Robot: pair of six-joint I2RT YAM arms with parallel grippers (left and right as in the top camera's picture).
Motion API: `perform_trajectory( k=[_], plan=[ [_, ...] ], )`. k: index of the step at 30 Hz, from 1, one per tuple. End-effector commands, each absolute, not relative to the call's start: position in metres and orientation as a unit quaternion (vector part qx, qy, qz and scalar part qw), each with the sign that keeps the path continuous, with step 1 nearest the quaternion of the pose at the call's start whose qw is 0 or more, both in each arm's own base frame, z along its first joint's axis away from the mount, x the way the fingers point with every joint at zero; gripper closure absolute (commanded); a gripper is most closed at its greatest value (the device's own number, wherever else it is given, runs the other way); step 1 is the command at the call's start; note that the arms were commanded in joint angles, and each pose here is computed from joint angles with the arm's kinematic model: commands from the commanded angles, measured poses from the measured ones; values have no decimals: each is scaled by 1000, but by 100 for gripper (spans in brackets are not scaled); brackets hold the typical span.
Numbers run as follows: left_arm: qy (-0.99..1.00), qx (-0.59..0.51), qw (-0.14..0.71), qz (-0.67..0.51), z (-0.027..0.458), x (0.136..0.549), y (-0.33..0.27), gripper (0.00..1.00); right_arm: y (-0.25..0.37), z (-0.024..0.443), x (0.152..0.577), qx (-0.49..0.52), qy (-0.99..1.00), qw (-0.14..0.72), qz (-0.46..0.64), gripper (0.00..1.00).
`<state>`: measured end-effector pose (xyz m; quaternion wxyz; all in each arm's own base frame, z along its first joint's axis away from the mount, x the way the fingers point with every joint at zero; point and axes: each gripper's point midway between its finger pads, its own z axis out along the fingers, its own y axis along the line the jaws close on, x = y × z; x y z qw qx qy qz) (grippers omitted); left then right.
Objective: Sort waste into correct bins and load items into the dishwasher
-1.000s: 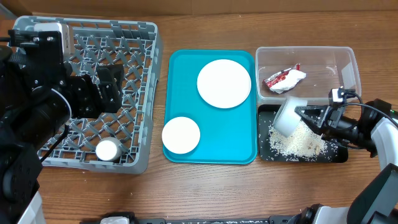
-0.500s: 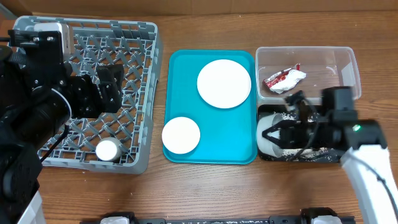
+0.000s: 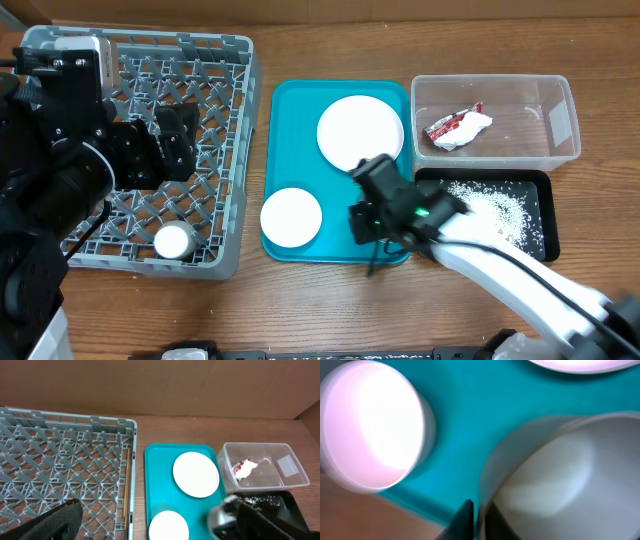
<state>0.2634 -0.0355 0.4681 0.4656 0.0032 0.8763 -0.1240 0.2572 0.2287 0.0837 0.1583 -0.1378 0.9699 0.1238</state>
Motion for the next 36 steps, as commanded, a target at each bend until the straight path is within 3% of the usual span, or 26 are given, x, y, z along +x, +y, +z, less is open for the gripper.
perform_trajectory(
  k=[1,3,9,15,16,17,18,24,30,36],
  plan=[
    [877,8,466,-118,468,265,-35,0,235,65,273,-166,967,165,99,80],
    [877,8,466,-118,468,265,-35,0,240,63,273,-175,964,164,109,67],
    [877,8,466,-118,468,265,-35,0,244,98,278,-174,963,170,115,41],
    [877,8,466,-118,468,265,-35,0,253,194,291,-170,946,234,147,32],
    [877,8,466,-118,468,265,-35,0,253,212,293,-167,941,252,151,23],
    [877,8,466,-118,468,265,-35,0,249,233,295,-163,935,274,153,3],
    [877,8,466,-118,468,265,-35,0,243,256,296,-156,929,301,150,0],
    [877,8,466,-118,468,265,-35,0,217,335,291,-138,890,406,156,0],
    [877,8,466,-118,468,265,-35,0,156,373,285,-87,869,483,71,0],
    [877,8,466,-118,468,265,-35,0,89,389,241,-33,866,497,47,0]
  ],
)
